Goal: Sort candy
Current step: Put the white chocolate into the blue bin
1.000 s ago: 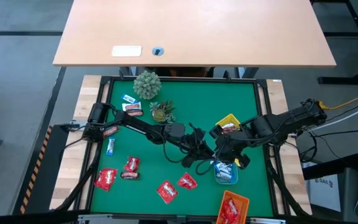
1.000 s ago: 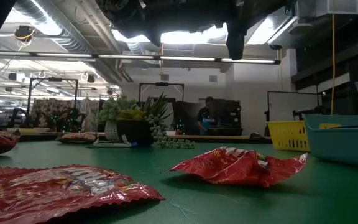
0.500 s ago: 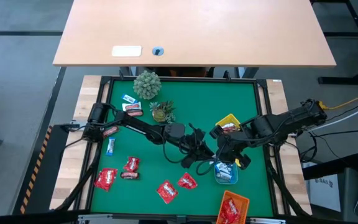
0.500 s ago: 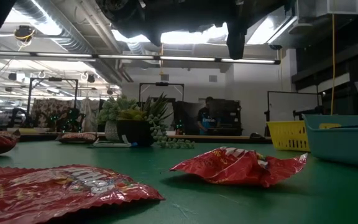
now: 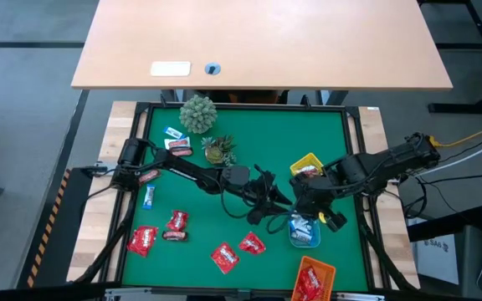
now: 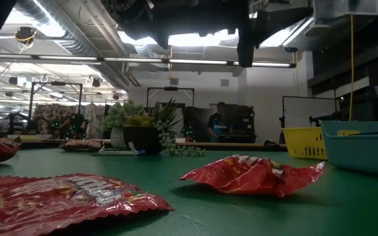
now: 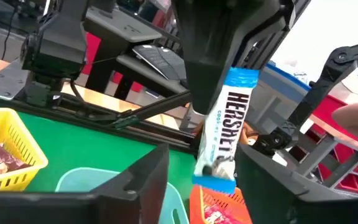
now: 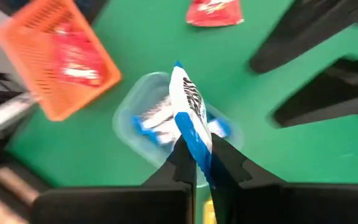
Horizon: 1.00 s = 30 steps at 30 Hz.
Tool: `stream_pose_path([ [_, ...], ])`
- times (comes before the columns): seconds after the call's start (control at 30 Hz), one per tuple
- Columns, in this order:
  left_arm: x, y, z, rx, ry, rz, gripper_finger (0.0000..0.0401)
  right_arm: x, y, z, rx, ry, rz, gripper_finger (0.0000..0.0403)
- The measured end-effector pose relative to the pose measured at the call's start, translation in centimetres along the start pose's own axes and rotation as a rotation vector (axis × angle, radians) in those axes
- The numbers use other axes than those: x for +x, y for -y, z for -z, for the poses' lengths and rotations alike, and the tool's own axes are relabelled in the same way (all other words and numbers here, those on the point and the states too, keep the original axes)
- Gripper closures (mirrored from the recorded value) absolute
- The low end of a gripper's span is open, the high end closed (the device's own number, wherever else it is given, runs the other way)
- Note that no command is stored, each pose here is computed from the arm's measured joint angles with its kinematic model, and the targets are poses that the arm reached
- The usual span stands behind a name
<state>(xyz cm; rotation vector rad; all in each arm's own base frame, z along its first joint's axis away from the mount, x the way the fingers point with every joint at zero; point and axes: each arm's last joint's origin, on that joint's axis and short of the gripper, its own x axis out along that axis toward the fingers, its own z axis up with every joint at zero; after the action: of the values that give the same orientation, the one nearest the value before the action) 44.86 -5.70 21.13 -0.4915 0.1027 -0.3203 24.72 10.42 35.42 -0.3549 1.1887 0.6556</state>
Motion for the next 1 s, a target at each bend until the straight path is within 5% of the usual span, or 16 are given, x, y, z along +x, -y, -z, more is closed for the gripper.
stream_pose_path([
  [0.27, 0.0, -0.1, 0.0, 0.019, -0.019, 0.013, 0.0199, 0.0, -0.3, 0.3, 0.168, -0.025, -0.070, 0.0378],
  [0.47, -0.3, -0.5, -0.2, 0.055, -0.084, 0.141, 0.0212, 0.0, -0.4, 0.7, 0.281, -0.070, -0.075, 0.0378],
  [0.8, -0.4, -0.7, -0.3, 0.055, -0.113, 0.197, 0.0215, -0.1, -0.5, 1.1, 0.306, -0.114, -0.080, 0.0374],
  [1.0, -0.4, -0.7, -0.3, 0.124, -0.103, 0.203, 0.0215, -0.1, -0.5, 1.1, 0.307, -0.118, -0.080, 0.0323],
])
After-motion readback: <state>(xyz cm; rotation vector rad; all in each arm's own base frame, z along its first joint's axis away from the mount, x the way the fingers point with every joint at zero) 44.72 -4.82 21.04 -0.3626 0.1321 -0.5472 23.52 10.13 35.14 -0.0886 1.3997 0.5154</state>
